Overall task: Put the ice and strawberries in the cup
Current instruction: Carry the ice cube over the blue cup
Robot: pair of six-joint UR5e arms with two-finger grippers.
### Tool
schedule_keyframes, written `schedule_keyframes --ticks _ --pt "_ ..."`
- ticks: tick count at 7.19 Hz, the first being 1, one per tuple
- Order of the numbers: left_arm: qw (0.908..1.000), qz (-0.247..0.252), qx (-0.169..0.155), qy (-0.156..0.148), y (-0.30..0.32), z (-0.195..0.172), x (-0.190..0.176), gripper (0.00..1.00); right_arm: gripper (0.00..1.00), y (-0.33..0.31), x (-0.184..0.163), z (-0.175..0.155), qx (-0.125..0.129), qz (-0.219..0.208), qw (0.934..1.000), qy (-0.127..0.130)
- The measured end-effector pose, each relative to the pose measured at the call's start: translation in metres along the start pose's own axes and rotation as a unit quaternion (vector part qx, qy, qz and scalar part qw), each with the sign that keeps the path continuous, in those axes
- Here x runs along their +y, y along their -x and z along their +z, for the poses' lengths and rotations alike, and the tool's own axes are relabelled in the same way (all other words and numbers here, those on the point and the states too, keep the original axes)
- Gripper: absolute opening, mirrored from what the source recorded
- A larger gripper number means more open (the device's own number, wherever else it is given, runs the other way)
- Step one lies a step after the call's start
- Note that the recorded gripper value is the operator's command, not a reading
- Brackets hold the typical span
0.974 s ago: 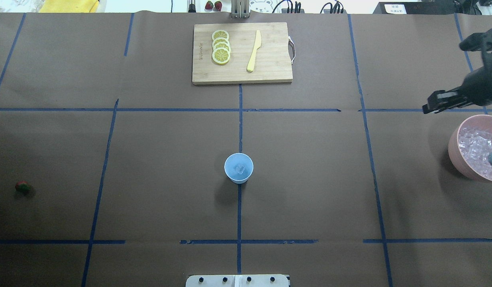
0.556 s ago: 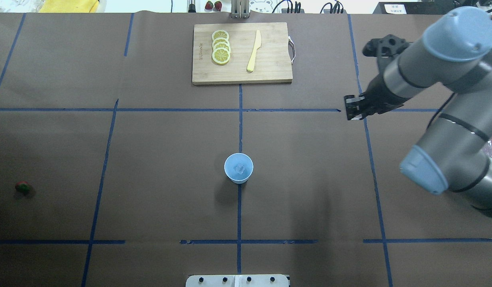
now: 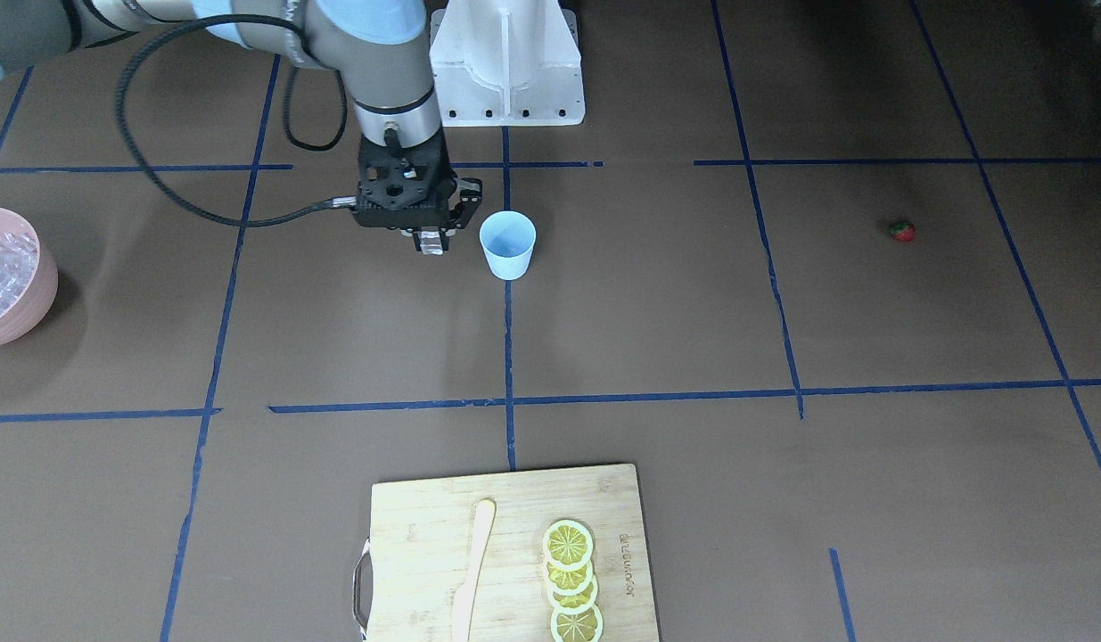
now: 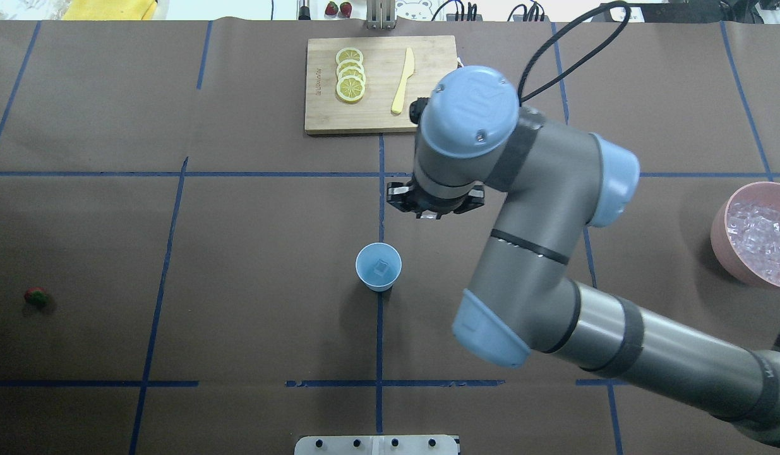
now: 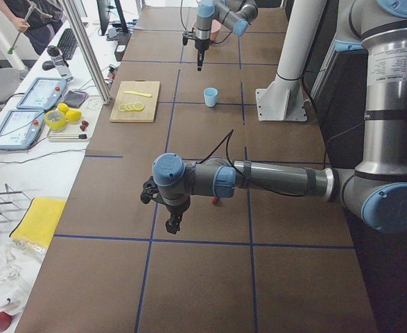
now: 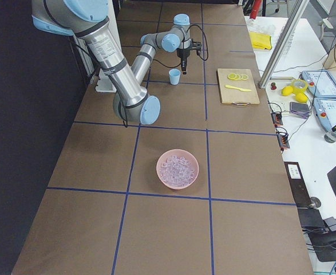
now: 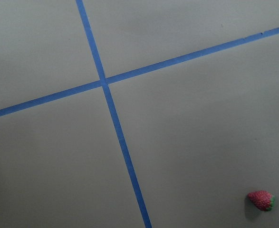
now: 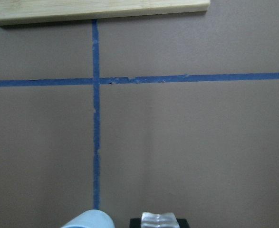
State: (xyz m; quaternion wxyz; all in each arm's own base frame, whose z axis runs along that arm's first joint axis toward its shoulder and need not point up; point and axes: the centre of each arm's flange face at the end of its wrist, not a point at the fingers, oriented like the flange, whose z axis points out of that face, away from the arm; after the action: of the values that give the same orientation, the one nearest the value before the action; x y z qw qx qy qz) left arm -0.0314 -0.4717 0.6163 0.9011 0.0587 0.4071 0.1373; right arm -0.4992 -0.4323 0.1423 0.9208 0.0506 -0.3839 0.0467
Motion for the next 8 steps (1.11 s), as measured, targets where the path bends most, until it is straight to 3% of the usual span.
schedule_keyframes --ticks 2,5,6,7,8 --pt "1.0000 0.000 0.000 0.000 0.000 0.000 0.000 1.00 0.03 0.061 0.026 0.020 0.010 0.015 0.9998 -0.001" --pt "1.0000 0.000 0.000 0.000 0.000 0.000 0.000 1.00 0.08 0.082 0.058 0.039 0.021 0.010 0.9997 0.004" --pt "1.0000 0.001 0.000 0.000 0.000 0.000 0.000 1.00 0.39 0.081 0.060 0.042 0.025 0.009 0.9996 0.004" --pt "1.0000 0.001 0.000 0.000 -0.001 0.000 0.000 1.00 0.98 0.079 0.061 0.044 0.027 0.008 0.9996 0.005" --pt "1.0000 0.001 0.000 0.000 0.000 0.000 0.000 1.00 0.99 0.077 0.062 0.045 0.027 0.006 0.9996 0.005"
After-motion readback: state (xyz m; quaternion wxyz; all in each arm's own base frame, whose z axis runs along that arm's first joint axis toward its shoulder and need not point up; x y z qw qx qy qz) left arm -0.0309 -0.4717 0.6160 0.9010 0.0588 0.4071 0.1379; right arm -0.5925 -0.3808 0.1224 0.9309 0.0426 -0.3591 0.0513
